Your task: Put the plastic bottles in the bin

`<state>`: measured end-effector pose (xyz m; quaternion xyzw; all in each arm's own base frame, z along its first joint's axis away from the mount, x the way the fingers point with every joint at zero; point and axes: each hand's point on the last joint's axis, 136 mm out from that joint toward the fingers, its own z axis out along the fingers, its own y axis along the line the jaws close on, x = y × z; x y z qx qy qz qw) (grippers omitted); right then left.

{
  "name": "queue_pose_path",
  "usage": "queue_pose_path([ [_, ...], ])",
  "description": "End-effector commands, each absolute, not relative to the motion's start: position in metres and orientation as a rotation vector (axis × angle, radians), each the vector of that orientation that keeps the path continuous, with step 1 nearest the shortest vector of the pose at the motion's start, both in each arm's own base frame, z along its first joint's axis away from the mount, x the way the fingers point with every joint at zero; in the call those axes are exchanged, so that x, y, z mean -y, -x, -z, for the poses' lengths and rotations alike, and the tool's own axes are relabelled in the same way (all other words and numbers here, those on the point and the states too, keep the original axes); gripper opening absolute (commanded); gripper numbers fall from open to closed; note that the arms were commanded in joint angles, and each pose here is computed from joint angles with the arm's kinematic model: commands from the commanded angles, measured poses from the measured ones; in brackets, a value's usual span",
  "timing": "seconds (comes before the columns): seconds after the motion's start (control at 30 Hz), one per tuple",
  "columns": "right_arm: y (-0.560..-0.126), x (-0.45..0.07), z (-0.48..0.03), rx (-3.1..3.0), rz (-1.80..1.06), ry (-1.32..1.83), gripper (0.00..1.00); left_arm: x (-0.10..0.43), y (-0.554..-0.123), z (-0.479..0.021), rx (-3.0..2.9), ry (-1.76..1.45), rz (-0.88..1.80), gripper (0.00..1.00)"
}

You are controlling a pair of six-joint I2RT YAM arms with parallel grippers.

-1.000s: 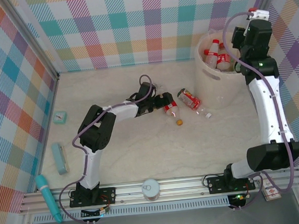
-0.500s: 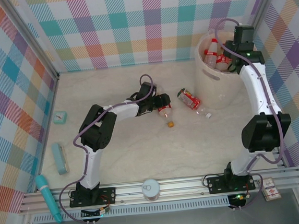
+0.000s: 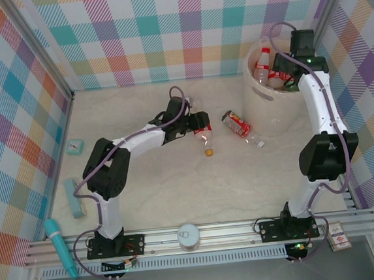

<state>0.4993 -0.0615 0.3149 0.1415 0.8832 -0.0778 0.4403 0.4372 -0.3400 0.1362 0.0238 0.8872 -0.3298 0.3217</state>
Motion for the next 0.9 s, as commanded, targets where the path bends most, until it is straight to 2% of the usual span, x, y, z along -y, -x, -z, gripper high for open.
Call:
queue_pose_path([
  [0.0, -0.474, 0.045, -0.367, -2.152, 0.104, -0.305, 0.88, 0.340, -0.429, -0.177, -2.219, -0.155, 0.942, 0.66],
  [0.2, -0.423, 0.007, -0.407, -2.097, -0.148, -0.227, 0.90, 0.343, -0.403, -0.210, -2.074, -0.462, 0.953, 0.66],
  [0.4, -0.372, -0.081, -0.389, -2.167, -0.728, -0.055, 0.90, 0.345, -0.378, -0.230, -1.977, -0.674, 0.969, 0.66],
  [0.5, -0.352, -0.120, -0.369, -2.198, -0.901, 0.015, 0.90, 0.346, -0.367, -0.240, -1.937, -0.735, 0.992, 0.67],
  [0.67, -0.338, -0.171, -0.341, -2.237, -1.014, 0.118, 0.92, 0.351, -0.352, -0.253, -1.893, -0.806, 1.061, 0.68],
  [0.87, -0.358, -0.196, -0.314, -2.237, -1.128, 0.088, 0.96, 0.359, -0.333, -0.271, -1.816, -0.829, 1.196, 0.68],
])
